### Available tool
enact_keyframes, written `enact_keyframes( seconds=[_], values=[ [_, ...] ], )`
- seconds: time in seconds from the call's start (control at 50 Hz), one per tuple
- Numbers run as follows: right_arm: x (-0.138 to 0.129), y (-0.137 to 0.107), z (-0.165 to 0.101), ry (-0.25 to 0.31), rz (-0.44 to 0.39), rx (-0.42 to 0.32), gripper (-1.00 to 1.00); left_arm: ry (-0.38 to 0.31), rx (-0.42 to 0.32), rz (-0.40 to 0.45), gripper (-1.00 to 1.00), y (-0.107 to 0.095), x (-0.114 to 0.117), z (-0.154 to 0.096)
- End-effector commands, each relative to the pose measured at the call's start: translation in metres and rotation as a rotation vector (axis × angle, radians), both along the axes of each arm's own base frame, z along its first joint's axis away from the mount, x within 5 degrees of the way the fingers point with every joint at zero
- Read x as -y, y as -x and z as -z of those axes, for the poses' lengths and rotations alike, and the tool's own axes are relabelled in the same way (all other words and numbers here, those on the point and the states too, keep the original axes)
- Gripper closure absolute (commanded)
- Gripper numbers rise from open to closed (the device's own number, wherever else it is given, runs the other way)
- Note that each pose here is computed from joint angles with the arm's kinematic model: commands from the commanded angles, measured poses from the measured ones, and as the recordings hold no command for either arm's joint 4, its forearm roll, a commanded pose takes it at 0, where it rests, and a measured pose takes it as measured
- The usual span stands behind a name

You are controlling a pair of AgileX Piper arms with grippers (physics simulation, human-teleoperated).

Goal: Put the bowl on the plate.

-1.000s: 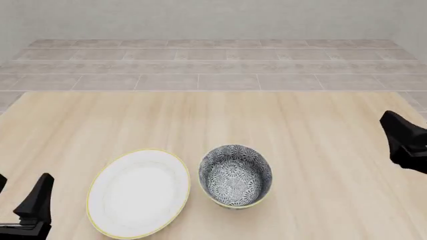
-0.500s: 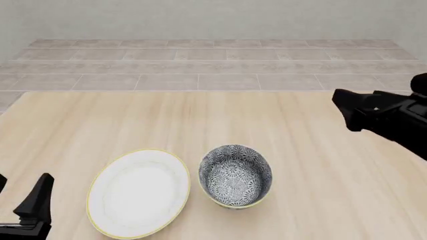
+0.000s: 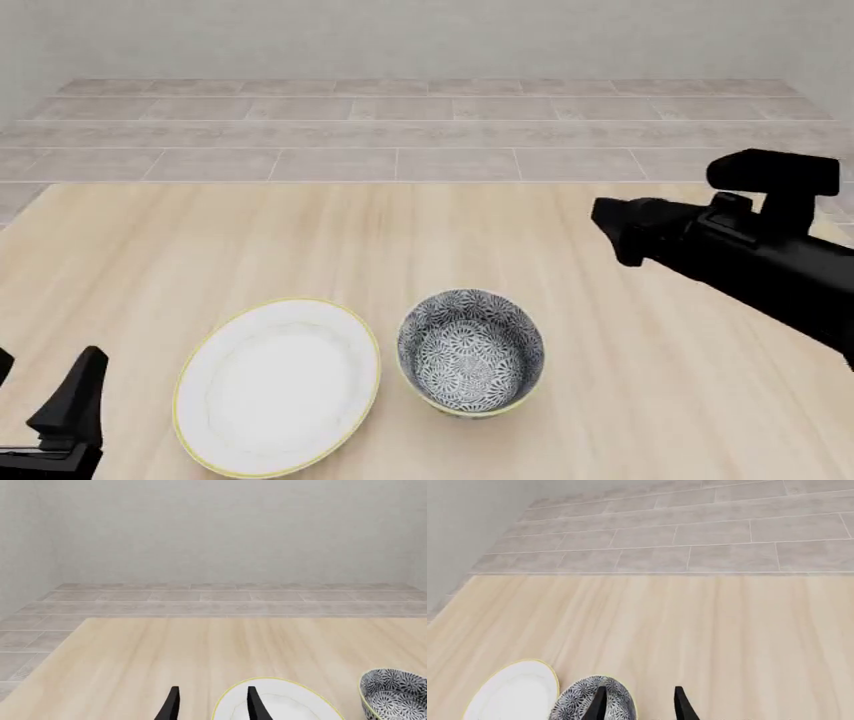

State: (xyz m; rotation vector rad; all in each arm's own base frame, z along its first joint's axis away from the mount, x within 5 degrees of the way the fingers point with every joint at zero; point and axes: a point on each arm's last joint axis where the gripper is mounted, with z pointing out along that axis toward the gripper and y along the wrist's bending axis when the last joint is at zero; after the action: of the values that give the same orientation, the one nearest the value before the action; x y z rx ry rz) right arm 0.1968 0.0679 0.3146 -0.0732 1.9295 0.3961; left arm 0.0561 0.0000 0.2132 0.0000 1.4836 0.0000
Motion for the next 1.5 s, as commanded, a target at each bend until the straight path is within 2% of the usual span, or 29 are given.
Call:
enact_keyframes(
  seconds=[0.02,0.48,0.86,1.3,1.5],
  values=[
    [-0.007,-0.009,0.018,0.006,-0.014,-0.039,-1.0,0.0,0.0,0.0,-1.0,0.0,0.0,0.0],
    [-0.013,-0.026,0.053,0.022,-0.009,-0.104,-1.0,0.0,0.0,0.0,-1.0,0.0,0.0,0.0],
    [-0.031,-0.038,0.08,0.043,-0.057,-0.167,-1.0,0.0,0.0,0.0,-1.0,0.0,0.0,0.0],
    [-0.049,-0.043,0.107,0.041,-0.091,-0.243,-1.0,0.0,0.0,0.0,-1.0,0.0,0.0,0.0],
    [-0.053,-0.046,0.115,0.05,-0.102,-0.256,-1.0,0.0,0.0,0.0,-1.0,0.0,0.0,0.0]
  ],
)
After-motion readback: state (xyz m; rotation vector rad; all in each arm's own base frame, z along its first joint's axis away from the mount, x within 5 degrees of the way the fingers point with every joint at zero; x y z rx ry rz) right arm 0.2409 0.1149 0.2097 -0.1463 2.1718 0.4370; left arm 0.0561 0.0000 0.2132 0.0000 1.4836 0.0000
